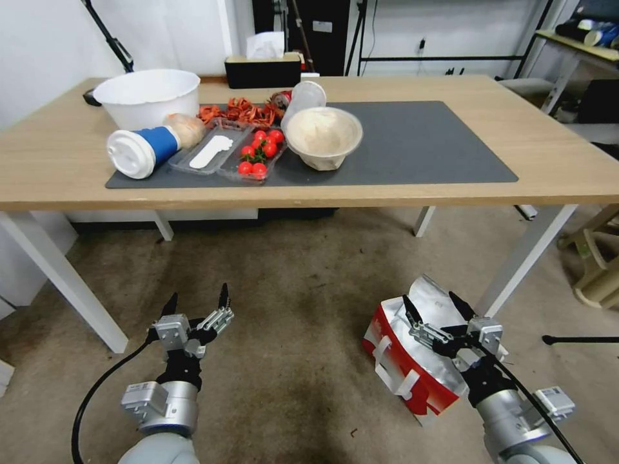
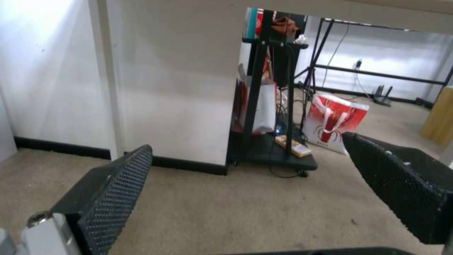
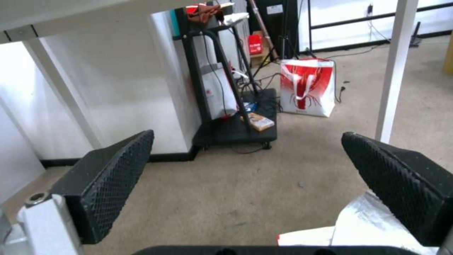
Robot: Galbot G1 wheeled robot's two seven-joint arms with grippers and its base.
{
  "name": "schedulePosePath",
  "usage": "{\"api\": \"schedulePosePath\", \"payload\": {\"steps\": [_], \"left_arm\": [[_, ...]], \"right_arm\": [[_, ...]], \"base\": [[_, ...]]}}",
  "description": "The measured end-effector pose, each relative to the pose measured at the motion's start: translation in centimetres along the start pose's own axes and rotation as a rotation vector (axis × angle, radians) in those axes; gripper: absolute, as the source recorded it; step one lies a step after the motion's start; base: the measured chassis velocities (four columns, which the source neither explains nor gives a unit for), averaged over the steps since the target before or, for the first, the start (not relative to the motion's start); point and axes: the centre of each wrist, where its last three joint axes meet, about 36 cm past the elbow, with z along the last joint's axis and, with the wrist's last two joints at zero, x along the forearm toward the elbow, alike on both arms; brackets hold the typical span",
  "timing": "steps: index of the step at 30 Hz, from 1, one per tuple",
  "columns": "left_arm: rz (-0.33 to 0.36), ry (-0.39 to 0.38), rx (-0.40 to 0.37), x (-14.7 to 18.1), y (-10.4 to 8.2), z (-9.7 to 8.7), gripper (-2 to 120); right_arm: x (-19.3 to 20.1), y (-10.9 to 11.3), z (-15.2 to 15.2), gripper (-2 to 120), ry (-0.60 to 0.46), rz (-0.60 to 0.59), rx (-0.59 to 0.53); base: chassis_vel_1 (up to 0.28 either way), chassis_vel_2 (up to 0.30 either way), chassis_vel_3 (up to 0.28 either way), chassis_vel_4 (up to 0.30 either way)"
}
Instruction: Pick up the food delivery bag from the floor and place it on the table.
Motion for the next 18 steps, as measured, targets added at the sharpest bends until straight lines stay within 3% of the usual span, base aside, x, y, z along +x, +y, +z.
{"api": "schedulePosePath", "payload": {"steps": [18], "left_arm": [[0.003, 0.012, 0.000, -0.12, 0.13, 0.61, 100]], "right_arm": [[-0.15, -0.10, 0.49, 100, 0.001, 0.007, -0.005]], "base": [[0.000, 0.000, 0.000, 0.000]]}}
